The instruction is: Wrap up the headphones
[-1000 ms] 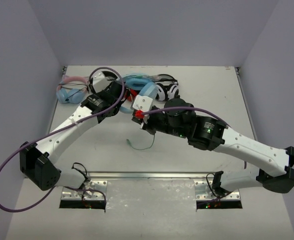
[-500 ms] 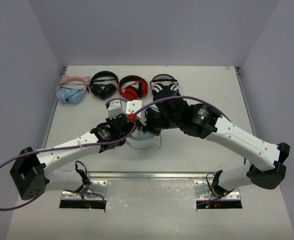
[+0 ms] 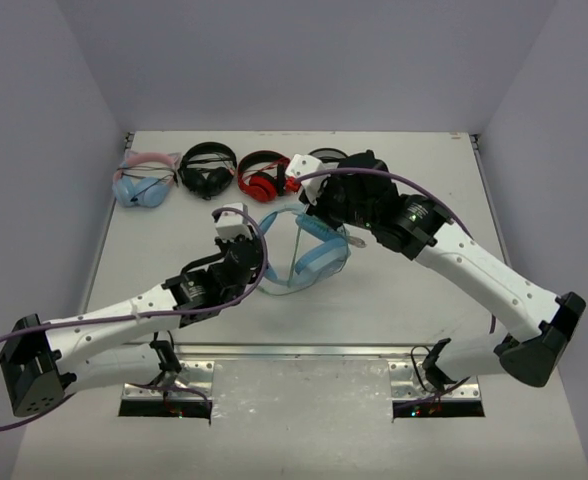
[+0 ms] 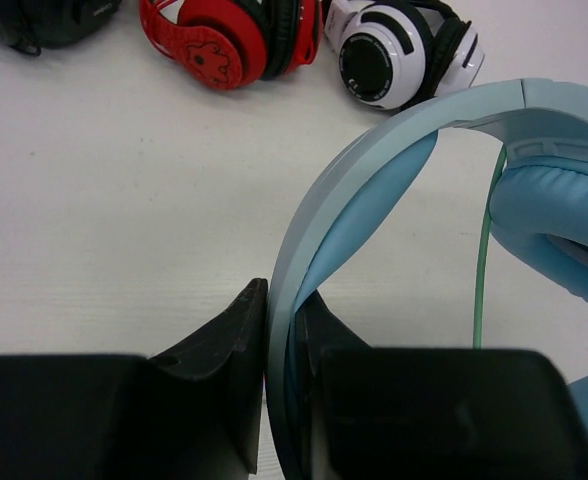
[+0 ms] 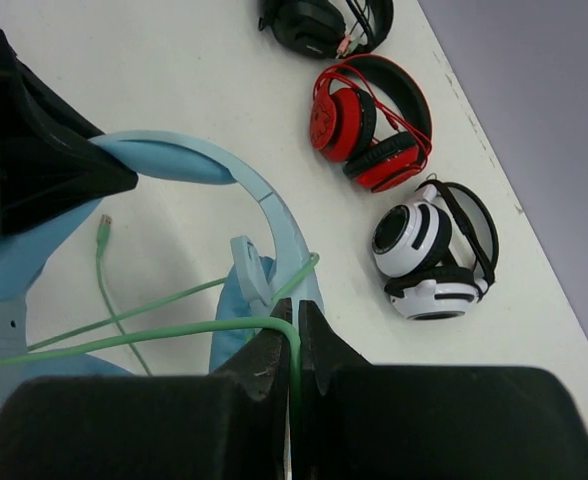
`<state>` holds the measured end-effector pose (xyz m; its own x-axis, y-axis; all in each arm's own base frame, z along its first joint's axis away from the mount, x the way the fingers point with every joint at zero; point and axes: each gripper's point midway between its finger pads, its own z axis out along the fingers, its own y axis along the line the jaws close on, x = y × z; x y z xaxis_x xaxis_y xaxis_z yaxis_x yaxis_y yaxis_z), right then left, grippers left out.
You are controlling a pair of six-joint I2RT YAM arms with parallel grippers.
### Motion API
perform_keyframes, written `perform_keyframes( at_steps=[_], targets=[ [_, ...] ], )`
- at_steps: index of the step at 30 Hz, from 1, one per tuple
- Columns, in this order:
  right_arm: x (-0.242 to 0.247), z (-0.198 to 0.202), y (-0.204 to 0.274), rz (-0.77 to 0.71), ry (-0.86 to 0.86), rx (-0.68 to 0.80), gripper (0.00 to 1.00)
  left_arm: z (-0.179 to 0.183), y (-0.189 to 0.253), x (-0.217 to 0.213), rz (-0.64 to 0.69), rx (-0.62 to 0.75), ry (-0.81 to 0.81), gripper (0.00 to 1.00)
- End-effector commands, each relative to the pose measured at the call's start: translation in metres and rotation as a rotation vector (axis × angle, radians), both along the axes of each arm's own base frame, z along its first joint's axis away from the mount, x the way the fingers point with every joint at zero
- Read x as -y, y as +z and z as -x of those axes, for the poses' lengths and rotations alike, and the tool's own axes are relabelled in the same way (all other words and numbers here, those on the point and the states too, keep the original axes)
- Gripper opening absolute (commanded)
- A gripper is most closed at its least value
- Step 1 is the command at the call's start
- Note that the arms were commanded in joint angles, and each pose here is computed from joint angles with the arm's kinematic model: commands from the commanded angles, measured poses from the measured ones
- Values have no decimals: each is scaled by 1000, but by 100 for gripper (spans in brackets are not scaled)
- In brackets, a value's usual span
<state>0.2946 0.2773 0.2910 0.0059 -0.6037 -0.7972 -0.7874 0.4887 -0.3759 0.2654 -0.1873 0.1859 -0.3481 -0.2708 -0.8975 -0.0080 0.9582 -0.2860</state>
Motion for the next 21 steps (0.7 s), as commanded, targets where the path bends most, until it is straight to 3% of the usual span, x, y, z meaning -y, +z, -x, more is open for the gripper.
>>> perform_keyframes(
  at_steps=[1,14,21],
  targets=[
    [-1,-25,72,-140,-59,163,1,-4,14,25,-14,37,-124,0],
    [21,-73,37,-9,-129,77,1,13,49,55,-31,107,-370,1],
    [43,-81,29,-51,-199,53,1,9,76,24,-18,144,-222,0]
  ],
)
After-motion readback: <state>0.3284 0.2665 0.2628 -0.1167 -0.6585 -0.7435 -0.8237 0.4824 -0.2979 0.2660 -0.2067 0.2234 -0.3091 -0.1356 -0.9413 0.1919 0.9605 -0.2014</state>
